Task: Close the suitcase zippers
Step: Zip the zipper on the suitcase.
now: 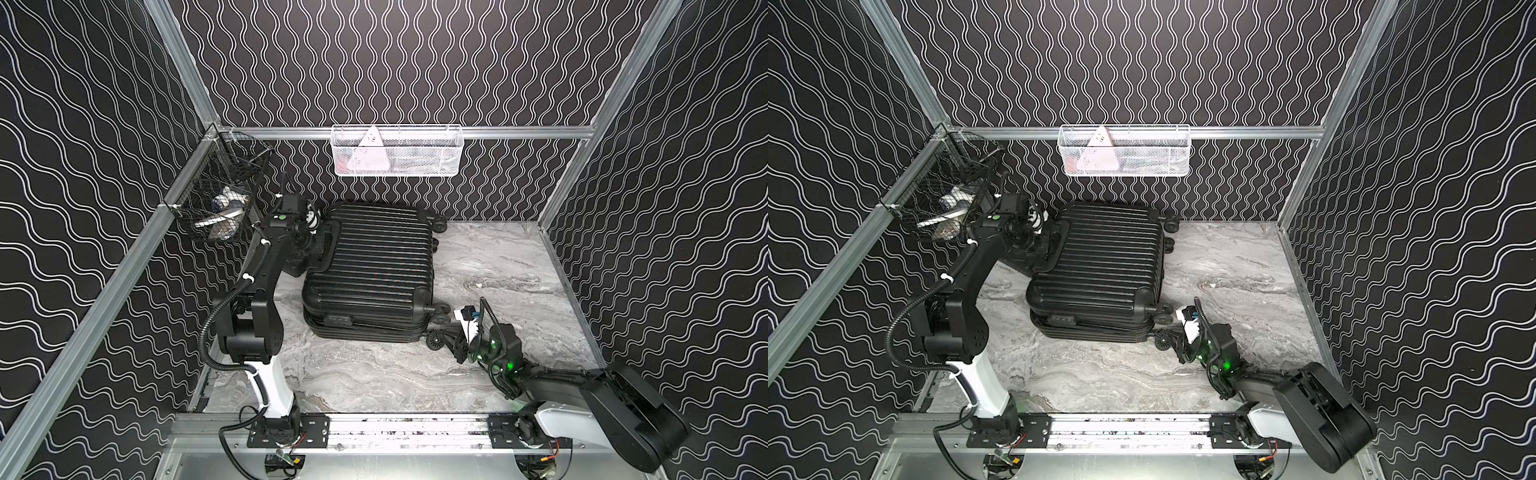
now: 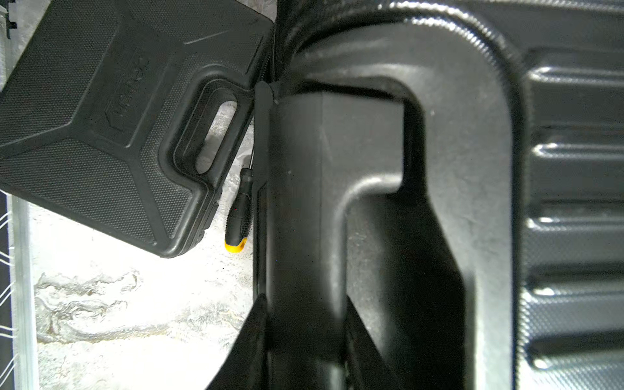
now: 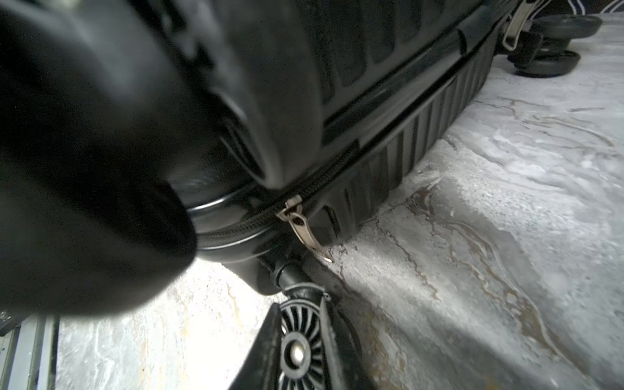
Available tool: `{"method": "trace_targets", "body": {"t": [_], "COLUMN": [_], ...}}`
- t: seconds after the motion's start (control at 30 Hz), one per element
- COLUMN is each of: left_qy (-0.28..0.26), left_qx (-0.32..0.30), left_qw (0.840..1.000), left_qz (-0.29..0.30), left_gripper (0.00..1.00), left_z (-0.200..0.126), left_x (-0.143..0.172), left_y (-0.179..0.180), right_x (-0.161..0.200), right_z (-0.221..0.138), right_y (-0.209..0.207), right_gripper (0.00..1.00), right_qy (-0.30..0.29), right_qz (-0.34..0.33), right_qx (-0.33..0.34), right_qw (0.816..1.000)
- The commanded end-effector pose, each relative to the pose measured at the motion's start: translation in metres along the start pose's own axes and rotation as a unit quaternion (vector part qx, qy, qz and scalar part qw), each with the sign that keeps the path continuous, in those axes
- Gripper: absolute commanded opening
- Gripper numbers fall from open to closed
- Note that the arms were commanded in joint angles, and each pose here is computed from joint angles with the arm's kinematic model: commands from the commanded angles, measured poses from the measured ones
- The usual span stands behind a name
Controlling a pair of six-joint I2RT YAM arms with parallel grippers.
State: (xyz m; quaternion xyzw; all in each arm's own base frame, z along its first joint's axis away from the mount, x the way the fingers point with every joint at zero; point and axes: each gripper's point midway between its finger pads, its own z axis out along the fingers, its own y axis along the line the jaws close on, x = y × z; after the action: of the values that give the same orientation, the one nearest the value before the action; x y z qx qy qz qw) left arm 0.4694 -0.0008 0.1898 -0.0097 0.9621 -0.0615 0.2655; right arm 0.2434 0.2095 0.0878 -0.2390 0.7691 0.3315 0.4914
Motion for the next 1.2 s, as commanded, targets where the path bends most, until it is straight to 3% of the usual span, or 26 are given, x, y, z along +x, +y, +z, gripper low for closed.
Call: {"method": "trace_targets", "body": {"t": [0.0,0.43,0.87,0.93,1.03,1.17], "left_qy": [-0.052,-0.048,-0.05,-0.049,-0.05,-0.05], "left_qx": [0.022,0.026,0.032,0.033,0.036,0.037], "left_qw": [0.998,0.998,0.998,0.998,0.998,0.998], "left_qz": [-0.009,-0.012,-0.02,-0.021,-0.023,-0.025], "left_gripper": [0.11,0.11,0.11,0.11,0.11,0.11], "left_z": [-0.008,-0.006,-0.007,-0.006,-0.006,-0.005], "left_x": [-0.026,-0.023,-0.023,-0.023,-0.022,-0.022], "left_y": [-0.006,-0.005,-0.002,-0.002,-0.001,0.0], "right_x": [-0.028,-0.023,-0.022,-0.02,-0.022,-0.02], "right_z": [0.003,0.017,0.029,0.03,0.029,0.034], "right_y": [0.006,0.004,0.013,0.012,0.005,0.002], "right_gripper": [0.21,0.22,0.29,0.33,0.52,0.52], "right_qy": [-0.053,-0.085,-0.05,-0.05,-0.068,-0.049], "right_qz": [-0.042,-0.037,-0.027,-0.021,-0.016,-0.012], "right_qx": [-0.015,-0.061,-0.105,-0.105,-0.088,-0.085], "right_qw": [0.998,0.994,0.993,0.993,0.994,0.995]}}
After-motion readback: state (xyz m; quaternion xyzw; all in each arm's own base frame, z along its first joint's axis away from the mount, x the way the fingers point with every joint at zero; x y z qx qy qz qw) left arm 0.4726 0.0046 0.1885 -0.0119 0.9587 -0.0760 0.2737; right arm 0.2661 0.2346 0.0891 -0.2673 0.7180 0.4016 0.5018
